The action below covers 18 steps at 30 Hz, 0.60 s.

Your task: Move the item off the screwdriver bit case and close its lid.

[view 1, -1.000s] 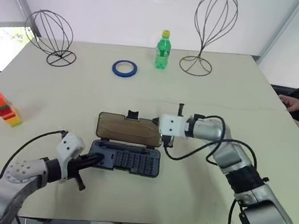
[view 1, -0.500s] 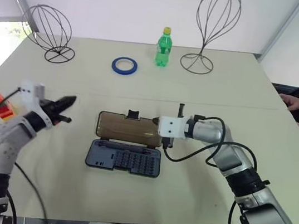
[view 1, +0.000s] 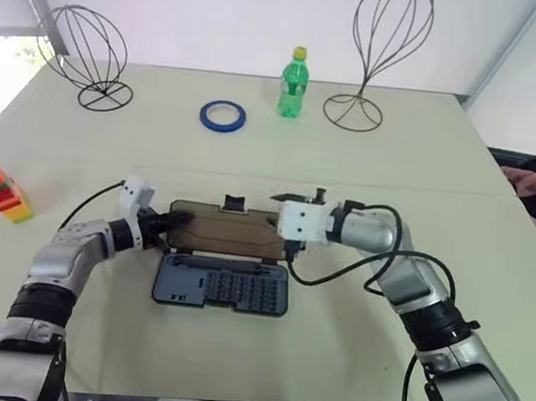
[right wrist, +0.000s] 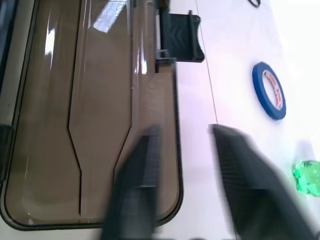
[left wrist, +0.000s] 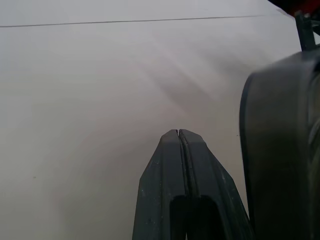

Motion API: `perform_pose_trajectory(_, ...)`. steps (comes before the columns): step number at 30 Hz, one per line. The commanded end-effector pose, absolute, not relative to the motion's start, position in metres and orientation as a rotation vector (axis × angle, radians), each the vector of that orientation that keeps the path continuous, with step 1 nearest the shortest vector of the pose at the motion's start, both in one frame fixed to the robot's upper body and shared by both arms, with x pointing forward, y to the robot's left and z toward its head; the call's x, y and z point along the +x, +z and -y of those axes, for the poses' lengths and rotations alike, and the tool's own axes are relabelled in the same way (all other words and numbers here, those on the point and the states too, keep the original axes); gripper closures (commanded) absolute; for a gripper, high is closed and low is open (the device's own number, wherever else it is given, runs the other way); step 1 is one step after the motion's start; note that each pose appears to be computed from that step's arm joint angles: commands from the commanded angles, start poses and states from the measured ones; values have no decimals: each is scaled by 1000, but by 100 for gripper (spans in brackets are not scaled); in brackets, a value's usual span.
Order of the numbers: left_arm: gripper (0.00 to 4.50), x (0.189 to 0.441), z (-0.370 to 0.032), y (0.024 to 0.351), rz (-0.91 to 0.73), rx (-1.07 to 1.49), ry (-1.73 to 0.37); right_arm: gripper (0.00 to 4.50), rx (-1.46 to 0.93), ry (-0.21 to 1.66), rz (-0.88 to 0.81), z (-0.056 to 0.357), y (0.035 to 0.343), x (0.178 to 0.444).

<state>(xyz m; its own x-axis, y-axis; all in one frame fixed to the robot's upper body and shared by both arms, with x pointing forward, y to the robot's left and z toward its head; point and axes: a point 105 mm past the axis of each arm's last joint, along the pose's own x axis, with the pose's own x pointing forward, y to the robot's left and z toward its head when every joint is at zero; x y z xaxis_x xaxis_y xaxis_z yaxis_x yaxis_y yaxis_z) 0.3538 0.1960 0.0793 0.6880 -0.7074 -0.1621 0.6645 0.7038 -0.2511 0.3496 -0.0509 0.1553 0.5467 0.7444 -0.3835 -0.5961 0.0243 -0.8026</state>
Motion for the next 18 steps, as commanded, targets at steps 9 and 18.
perform_pose_trajectory(9, 450, 323, -177, 135, -219, -181, -1060, 60, -107, 1210, 172, 94, 313, 294)
perform_pose_trajectory(18, 450, 212, -170, 124, -595, -27, -1444, 60, -175, 1129, 37, 85, 273, 305)
